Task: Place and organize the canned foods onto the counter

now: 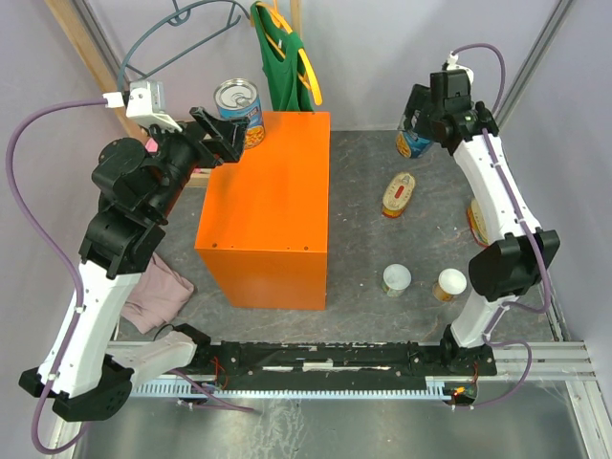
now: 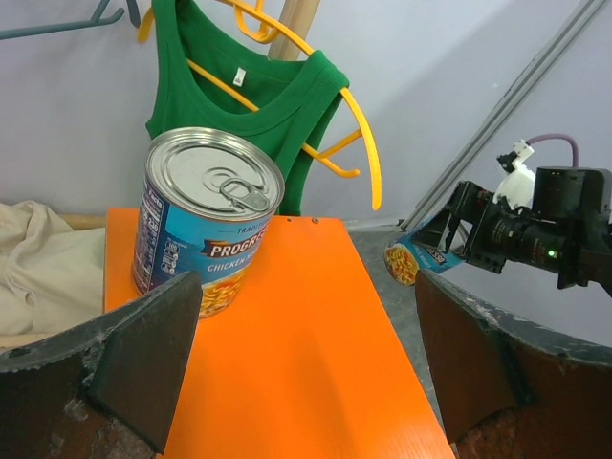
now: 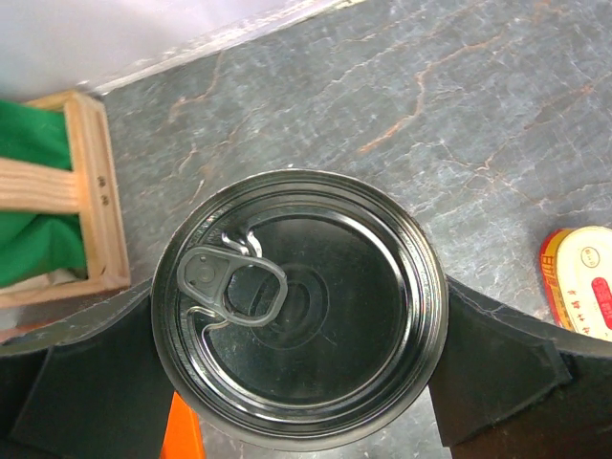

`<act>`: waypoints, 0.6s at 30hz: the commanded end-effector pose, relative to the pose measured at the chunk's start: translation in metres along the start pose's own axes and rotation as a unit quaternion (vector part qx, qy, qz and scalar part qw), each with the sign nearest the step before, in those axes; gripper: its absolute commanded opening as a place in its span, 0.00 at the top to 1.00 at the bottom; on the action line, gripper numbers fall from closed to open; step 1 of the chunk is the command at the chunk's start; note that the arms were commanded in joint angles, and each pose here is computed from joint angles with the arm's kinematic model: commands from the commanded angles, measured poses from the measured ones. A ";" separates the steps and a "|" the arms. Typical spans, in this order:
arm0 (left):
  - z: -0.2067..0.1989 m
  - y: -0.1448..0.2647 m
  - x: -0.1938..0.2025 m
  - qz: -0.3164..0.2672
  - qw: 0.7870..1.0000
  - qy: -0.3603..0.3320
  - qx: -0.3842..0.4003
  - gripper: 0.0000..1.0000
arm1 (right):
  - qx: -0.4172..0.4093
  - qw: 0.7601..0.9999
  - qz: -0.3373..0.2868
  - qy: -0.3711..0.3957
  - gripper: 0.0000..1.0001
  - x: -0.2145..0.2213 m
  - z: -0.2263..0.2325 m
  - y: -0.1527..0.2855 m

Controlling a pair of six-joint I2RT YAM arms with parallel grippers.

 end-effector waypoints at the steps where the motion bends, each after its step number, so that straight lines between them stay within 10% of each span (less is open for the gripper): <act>1: -0.001 0.005 -0.007 -0.013 1.000 -0.007 0.007 0.02 | -0.122 0.984 -0.127 -0.022 0.99 -0.079 0.057 0.093; 18: -0.001 -0.004 0.002 -0.003 1.000 -0.002 0.003 0.03 | -0.259 0.955 -0.141 0.013 0.99 -0.081 0.115 0.216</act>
Point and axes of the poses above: each gripper's point midway between its finger pads, its own y axis back along the fingers, its own z axis along the line the jaws close on, x = y × z, the point moved 1 cm from there along y, back along the fingers, and after that the axes turned 14 degrees about -y, right-handed, at the moved point
